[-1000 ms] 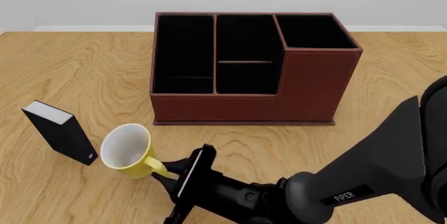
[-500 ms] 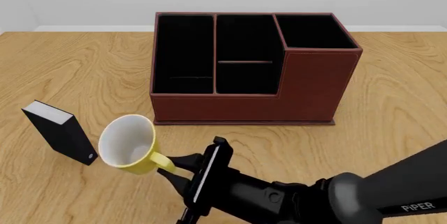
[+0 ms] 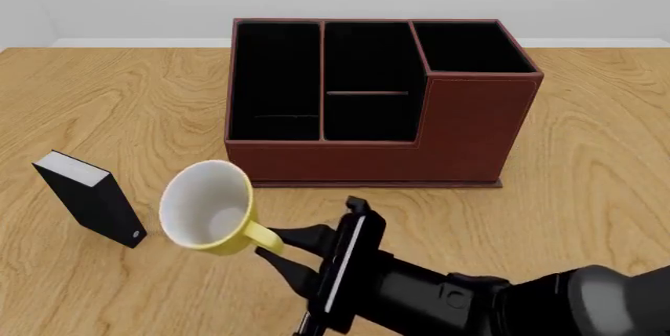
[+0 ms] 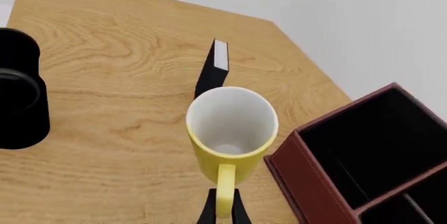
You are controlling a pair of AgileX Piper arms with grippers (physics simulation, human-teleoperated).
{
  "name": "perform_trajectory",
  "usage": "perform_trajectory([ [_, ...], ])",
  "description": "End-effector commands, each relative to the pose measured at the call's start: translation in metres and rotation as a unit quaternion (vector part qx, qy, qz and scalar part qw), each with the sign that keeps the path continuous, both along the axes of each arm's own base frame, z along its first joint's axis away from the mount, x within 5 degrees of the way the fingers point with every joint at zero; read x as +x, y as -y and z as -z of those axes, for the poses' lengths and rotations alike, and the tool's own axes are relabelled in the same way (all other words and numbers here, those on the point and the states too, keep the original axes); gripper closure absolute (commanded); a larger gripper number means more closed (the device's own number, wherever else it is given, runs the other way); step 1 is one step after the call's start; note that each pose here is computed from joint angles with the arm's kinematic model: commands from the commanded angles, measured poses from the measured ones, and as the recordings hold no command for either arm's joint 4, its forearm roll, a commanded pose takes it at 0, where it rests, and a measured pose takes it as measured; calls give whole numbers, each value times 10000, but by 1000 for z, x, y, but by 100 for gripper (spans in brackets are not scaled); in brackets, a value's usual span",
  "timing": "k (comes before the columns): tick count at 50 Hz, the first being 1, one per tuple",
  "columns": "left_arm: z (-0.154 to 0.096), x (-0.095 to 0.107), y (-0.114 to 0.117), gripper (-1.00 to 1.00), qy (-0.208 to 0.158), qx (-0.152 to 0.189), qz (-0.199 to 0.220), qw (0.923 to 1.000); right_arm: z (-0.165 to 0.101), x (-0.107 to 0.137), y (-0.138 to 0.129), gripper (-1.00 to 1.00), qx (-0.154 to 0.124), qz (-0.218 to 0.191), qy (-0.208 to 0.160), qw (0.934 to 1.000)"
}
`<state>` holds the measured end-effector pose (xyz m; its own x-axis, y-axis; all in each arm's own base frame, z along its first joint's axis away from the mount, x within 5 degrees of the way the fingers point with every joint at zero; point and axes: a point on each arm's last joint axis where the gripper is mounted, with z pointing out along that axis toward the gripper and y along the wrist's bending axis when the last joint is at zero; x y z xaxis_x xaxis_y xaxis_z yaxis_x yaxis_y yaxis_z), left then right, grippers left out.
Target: Pick up the yellow and white mug and place it to the right of the caddy.
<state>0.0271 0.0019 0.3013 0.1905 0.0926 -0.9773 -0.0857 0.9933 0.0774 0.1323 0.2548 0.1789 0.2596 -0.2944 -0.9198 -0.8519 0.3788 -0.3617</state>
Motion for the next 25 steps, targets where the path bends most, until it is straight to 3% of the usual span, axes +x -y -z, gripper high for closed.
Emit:
perform_trajectory([
  [1,-2,-1,0,-100,2,73,55,10000,-7,-5,7,100,36,-24,103,9999],
  [25,2,1,0,-100,-57,118,67,9999,-20,-9,31,100,178,97,391,9990],
])
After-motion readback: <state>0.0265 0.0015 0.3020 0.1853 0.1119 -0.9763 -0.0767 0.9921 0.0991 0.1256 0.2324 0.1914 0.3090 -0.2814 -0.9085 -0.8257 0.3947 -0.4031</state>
